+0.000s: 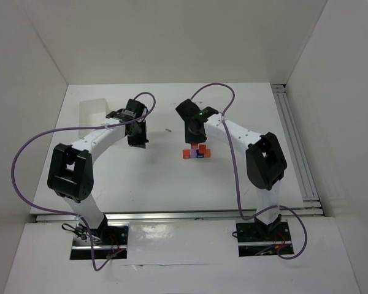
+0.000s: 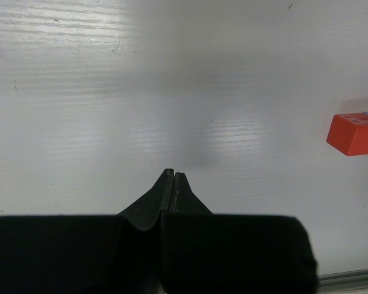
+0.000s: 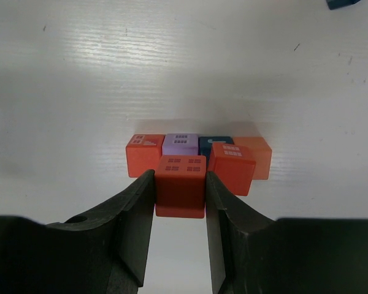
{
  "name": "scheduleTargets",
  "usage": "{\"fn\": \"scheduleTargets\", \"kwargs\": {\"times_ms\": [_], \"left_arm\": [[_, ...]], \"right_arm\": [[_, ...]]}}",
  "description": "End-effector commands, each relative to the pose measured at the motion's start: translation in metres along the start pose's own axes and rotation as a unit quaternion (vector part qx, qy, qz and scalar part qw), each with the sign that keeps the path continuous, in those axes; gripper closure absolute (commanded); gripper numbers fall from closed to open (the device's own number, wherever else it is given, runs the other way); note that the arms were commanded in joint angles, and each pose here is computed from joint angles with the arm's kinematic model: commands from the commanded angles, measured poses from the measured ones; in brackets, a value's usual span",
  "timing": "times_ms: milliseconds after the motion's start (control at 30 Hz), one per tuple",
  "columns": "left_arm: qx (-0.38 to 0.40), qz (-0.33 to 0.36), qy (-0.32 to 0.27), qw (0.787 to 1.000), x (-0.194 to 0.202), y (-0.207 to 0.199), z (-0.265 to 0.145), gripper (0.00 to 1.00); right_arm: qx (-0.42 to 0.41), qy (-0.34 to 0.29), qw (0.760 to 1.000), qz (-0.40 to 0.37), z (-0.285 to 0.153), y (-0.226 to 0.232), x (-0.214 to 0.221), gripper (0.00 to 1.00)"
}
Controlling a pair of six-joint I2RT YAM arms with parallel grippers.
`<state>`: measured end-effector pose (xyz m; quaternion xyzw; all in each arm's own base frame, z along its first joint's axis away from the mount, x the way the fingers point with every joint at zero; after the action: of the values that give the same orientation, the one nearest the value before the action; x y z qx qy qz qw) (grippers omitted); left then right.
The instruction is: Build the wood block tower
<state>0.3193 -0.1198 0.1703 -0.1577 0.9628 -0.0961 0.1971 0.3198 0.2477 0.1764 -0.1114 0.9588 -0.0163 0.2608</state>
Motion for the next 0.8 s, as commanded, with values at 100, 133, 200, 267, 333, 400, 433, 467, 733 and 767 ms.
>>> {"fn": "scheduleTargets", "kwargs": {"times_ms": [100,133,200,267,333,400,433,467,733,767], "left_arm": [[0.021,0.002,-0.020,1.000,-0.003,-0.002,-0.012,1.00],[0.021,0.002,-0.020,1.000,-0.003,-0.001,-0.012,1.00],[0.021,0.002,-0.020,1.000,-0.003,-0.001,-0.012,1.00],[0.021,0.002,-0.020,1.000,-0.003,-0.001,-0.012,1.00],[0.022,0.002,-0.014,1.000,-0.002,-0.002,-0.009,1.00],[0.022,0.002,-0.014,1.000,-0.002,-0.002,-0.009,1.00],[0.022,0.002,-0.014,1.000,-0.002,-0.002,-0.009,1.00],[0.022,0.002,-0.014,1.000,-0.002,-0.002,-0.009,1.00],[0.022,0.002,-0.014,1.000,-0.002,-0.002,-0.009,1.00],[0.022,0.002,-0.014,1.000,-0.002,-0.002,-0.009,1.00]], "right_arm": [[-0.005,0.000,1.000,-0.008,0.000,0.009,0.003,0.67],[-0.005,0.000,1.000,-0.008,0.000,0.009,0.003,0.67],[-0.004,0.004,1.000,-0.010,0.003,0.009,0.005,0.66],[-0.004,0.004,1.000,-0.010,0.003,0.009,0.005,0.66],[-0.006,0.004,1.000,-0.014,0.002,0.013,0.006,0.66],[-0.004,0.008,1.000,-0.015,0.005,0.013,0.007,0.66],[-0.004,0.008,1.000,-0.015,0.005,0.013,0.007,0.66],[-0.005,0.011,1.000,-0.020,0.007,0.017,0.010,0.66],[-0.007,0.018,1.000,-0.022,0.016,0.021,0.011,0.66],[-0.007,0.018,1.000,-0.022,0.016,0.021,0.011,0.66]]}}
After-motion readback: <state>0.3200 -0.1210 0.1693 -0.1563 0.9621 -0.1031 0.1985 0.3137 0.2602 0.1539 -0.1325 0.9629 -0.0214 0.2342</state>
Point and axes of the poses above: each gripper's point midway between its finger pads, its own z axis out along the fingers, its own y axis along the line the jaws close on, x = y × z, the point moved 9 cm from there along -z, back along the fingers, and after that the axes turned 12 degrees about -z, right-handed, at the moved point
